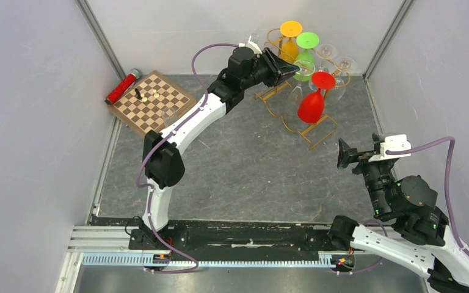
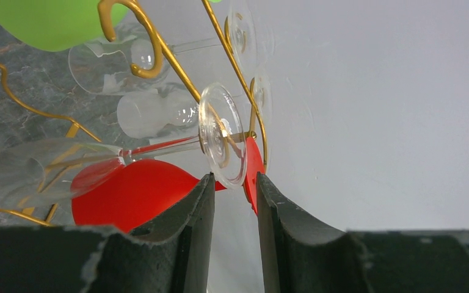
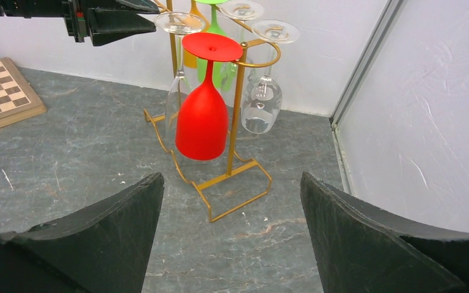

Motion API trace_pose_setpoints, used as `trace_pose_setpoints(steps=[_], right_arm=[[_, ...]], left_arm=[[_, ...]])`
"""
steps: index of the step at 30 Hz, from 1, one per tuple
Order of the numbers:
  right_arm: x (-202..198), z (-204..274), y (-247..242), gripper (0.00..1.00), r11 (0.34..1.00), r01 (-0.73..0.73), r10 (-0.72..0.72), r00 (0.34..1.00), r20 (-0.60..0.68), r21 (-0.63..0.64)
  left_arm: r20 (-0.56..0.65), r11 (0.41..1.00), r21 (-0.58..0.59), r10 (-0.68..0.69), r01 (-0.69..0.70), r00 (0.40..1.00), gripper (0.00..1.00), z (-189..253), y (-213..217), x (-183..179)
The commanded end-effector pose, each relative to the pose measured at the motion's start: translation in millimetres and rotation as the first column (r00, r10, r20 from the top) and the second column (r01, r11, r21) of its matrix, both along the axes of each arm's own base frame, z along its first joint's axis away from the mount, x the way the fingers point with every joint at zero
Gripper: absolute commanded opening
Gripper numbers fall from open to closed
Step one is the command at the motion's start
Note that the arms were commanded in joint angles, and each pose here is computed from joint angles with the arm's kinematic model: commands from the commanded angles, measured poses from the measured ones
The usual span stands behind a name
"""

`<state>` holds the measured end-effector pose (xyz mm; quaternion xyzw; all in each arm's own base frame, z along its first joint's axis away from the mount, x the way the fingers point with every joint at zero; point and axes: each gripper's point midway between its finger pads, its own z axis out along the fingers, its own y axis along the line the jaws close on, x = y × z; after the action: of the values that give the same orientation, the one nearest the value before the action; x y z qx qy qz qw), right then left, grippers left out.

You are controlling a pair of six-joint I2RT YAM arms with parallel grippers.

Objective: Take the wine glass off the wine glass rack
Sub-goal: Pick up the wine glass from the wine rack.

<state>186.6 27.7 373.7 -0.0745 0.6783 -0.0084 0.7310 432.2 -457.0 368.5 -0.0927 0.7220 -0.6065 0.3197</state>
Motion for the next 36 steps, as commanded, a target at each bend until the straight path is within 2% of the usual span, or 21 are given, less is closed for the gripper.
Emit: trace_pose_setpoints(steps=[1,15,24,36], right_arm=[[2,5,2,0.85,1.0,0.002,-0.003,1.0,0.017,0.007],[4,3,3,0.85,1.0,0.009,-0.009,1.0,0.022,-0.005],[3,0,2,0.85,1.0,0.014,-0.013,1.0,0.024,-0.006],[4,-2,1,0.86,1.0,0.021,-0.021,0.999,0.026,-0.013]], left_arm=[[0.0,1.0,-0.023,0.007,-0.007,1.0,0.38,11,1,4],[0.0,0.999,-0.03,0.012,-0.012,1.0,0.37,15,2,13],[0.003,0.999,-0.035,0.008,-0.008,1.0,0.27,18,-1,18],[0.002,0.999,-0.042,0.0,0.0,1.0,0.2,16,-5,21]])
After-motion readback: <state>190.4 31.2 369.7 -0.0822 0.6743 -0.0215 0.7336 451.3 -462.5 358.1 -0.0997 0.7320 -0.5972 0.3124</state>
